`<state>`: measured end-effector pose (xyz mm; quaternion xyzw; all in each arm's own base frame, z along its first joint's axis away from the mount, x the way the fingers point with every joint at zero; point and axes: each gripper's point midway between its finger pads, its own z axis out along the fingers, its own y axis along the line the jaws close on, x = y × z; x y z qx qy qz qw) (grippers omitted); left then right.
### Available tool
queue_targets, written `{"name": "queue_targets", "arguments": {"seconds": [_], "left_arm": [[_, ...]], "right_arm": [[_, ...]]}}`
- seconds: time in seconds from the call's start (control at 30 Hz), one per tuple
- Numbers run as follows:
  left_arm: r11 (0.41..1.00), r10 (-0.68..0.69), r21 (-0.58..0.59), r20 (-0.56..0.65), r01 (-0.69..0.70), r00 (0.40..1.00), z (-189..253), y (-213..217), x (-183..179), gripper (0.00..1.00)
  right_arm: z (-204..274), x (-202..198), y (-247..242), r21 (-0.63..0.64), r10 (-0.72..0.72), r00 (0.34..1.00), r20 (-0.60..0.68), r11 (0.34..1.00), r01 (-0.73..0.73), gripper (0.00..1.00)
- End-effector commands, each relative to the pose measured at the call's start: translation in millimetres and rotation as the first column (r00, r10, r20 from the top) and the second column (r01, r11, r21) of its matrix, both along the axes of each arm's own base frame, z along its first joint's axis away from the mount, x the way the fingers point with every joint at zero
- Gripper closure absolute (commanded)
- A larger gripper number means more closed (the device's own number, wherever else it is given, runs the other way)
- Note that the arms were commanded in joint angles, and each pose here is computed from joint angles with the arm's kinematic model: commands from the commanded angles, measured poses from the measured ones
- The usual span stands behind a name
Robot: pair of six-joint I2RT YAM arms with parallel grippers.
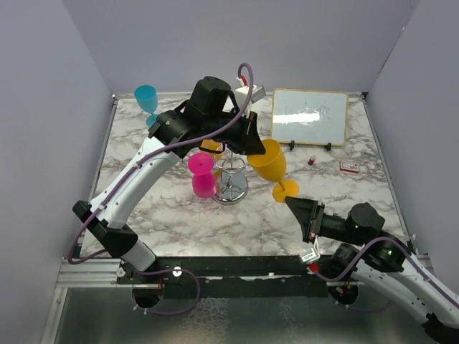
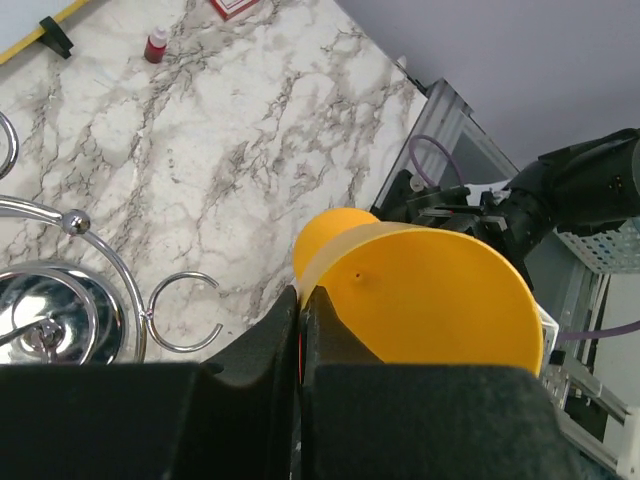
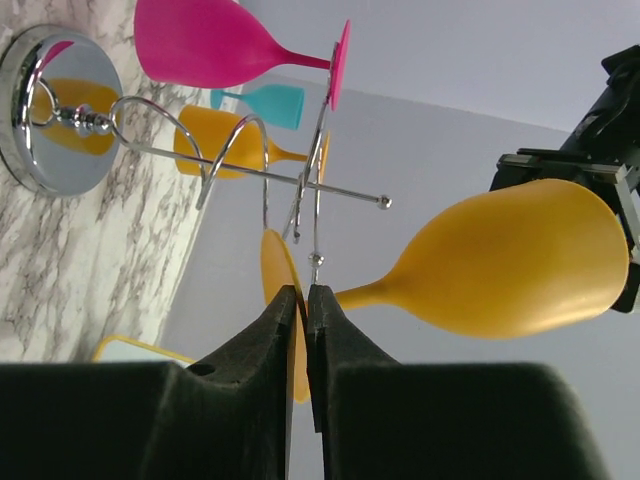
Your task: Take the wine glass off the wine glass rack
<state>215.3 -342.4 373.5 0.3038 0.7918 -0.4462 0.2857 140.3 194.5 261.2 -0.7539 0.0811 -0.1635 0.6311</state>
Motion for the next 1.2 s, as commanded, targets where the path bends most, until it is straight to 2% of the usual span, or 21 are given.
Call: {"name": "queue_targets", "arguments": {"seconds": [0.0, 0.1, 0.2, 0.27, 0.3, 0.33, 0.37, 0.43, 0.5, 0.6, 0.67, 0.77, 0.83, 0.93, 0.97, 1.0, 1.1, 1.17], "left_arm": [[0.998, -0.041, -0.039, 0.023, 0.042, 0.999, 16.4, 0.4, -13.9, 1.0], [0.999, -0.001, -0.046, 0.056, 0.003, 0.998, 25.7, 3.7, -8.0, 1.0], [0.995, 0.075, -0.073, 0.123, -0.066, 0.99, 48.3, 9.7, 3.6, 1.0], [0.982, 0.179, -0.097, 0.186, -0.164, 0.966, 68.7, 19.2, 19.9, 1.0], [0.968, 0.247, -0.106, 0.218, -0.228, 0.944, 77.7, 26.5, 30.0, 1.0], [0.944, 0.329, -0.125, 0.256, -0.306, 0.909, 89.9, 36.8, 41.5, 1.0], [0.913, 0.408, -0.15, 0.29, -0.38, 0.866, 102.1, 48.3, 51.8, 1.0], [0.837, 0.546, -0.217, 0.361, -0.502, 0.756, 127.3, 72.9, 69.6, 1.0], [0.741, 0.666, -0.272, 0.418, -0.614, 0.618, 144.7, 100.8, 86.9, 1.0], [0.638, 0.73, -0.27, 0.51, -0.721, 0.455, 153.4, 128.8, 109.9, 1.0], [0.562, 0.747, -0.251, 0.563, -0.788, 0.354, 157.4, 149.0, 124.3, 1.0], [0.497, 0.745, -0.222, 0.604, -0.839, 0.282, 155.5, 173.2, 151.5, 1.0], [0.449, 0.755, -0.189, 0.604, -0.874, 0.257, 147.8, 196.1, 173.1, 1.0], [0.373, 0.776, -0.152, 0.593, -0.915, 0.217, 131.4, 228.8, 199.6, 1.0], [0.351, 0.786, -0.141, 0.582, -0.926, 0.209, 125.0, 239.1, 206.4, 1.0], [0.336, 0.793, -0.128, 0.573, -0.933, 0.207, 118.0, 247.1, 211.8, 1.0], [0.262, 0.818, -0.065, 0.545, -0.963, 0.185, 89.2, 280.5, 223.9, 1.0], [0.211, 0.836, -0.012, 0.52, -0.977, 0.174, 64.5, 304.4, 228.2, 1.0]], "right_arm": [[16.1, 1.3, -2.0, 0.044, -0.015, 0.999, 0.043, 0.999, 0.014, 0.82], [18.0, 0.9, -1.8, 0.076, -0.016, 1.0, 0.026, 0.997, 0.014, 0.61], [18.4, 0.5, -1.8, 0.103, -0.016, 1.0, -0.019, 0.995, 0.018, 0.5], [23.0, 0.5, -1.7, 0.142, -0.016, 0.998, -0.059, 0.99, 0.024, 0.44], [24.2, 1.4, -1.8, 0.156, -0.02, 0.996, -0.082, 0.987, 0.033, 0.38], [26.9, 2.5, -1.9, 0.176, -0.023, 0.994, -0.105, 0.984, 0.042, 0.12], [29.3, 3.6, -1.6, 0.197, -0.025, 0.991, -0.135, 0.979, 0.052, 0.02], [36.8, 6.1, -0.5, 0.246, -0.024, 0.98, -0.2, 0.966, 0.074, 0.01], [53.5, 12.6, 0.1, 0.343, -0.019, 0.95, -0.313, 0.93, 0.132, 0.01], [90.4, 31.3, -1.5, 0.493, 0.019, 0.825, -0.564, 0.809, 0.319, 0.01], [100.0, 39.2, 1.8, 0.503, 0.045, 0.748, -0.662, 0.767, 0.398, 0.01], [107.2, 54.0, 5.6, 0.518, 0.128, 0.594, -0.794, 0.655, 0.551, 0.0], [108.8, 75.6, -6.1, 0.505, 0.17, 0.489, -0.856, 0.485, 0.714, 0.01], [93.8, 114.8, -51.6, 0.378, 0.171, 0.363, -0.916, 0.062, 0.924, 0.0], [88.8, 121.6, -64.5, 0.337, 0.146, 0.34, -0.929, -0.043, 0.94, 0.0], [82.0, 125.7, -67.4, 0.305, 0.104, 0.311, -0.945, -0.071, 0.95, 0.0], [68.2, 135.2, -56.0, 0.251, 0.017, 0.251, -0.968, -0.037, 0.967, 0.0], [61.6, 139.5, -54.6, 0.207, 0.004, 0.208, -0.978, -0.07, 0.976, 0.0]]}}
